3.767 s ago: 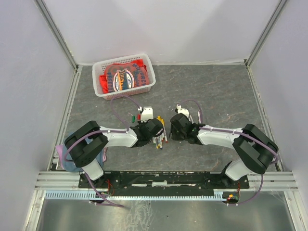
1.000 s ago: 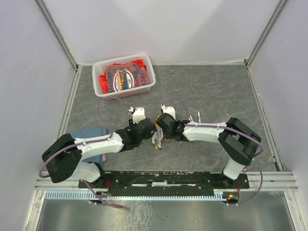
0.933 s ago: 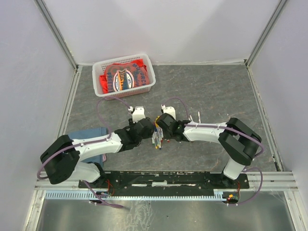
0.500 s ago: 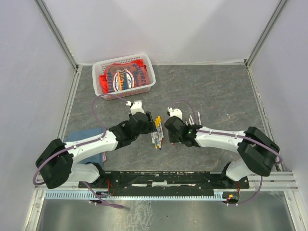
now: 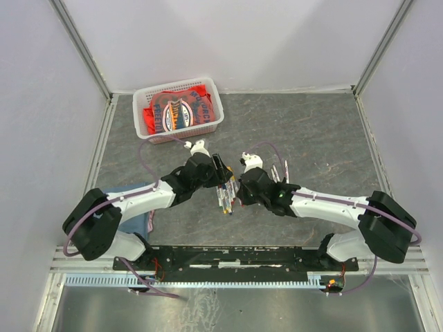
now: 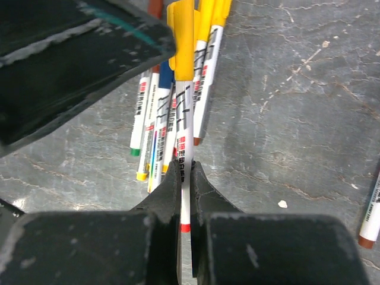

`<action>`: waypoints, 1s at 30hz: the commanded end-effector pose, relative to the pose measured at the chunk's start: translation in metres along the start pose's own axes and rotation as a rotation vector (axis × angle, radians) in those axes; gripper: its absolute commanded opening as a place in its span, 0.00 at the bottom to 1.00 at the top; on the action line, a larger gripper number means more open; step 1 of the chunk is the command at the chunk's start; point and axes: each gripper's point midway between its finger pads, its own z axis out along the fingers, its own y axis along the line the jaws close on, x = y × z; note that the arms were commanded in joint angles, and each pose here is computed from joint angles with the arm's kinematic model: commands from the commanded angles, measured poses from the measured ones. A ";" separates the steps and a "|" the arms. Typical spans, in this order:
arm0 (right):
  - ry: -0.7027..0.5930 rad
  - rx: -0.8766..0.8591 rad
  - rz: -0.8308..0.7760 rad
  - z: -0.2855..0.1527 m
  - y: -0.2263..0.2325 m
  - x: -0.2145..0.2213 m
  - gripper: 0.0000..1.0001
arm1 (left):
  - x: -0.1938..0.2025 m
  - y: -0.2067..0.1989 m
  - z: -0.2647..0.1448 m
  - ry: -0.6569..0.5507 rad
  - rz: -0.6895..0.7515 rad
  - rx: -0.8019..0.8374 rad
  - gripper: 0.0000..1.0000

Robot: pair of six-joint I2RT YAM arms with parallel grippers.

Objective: Open the pen caps

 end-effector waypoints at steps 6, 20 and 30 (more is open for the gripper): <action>-0.076 -0.104 -0.010 -0.009 0.030 -0.022 0.01 | -0.014 -0.032 0.012 0.001 -0.155 0.141 0.63; -0.097 -0.122 -0.014 -0.011 0.036 -0.027 0.01 | -0.008 -0.025 0.019 0.031 -0.222 0.176 0.41; -0.110 -0.123 -0.015 -0.014 0.038 -0.033 0.01 | -0.005 -0.023 0.019 0.040 -0.234 0.191 0.29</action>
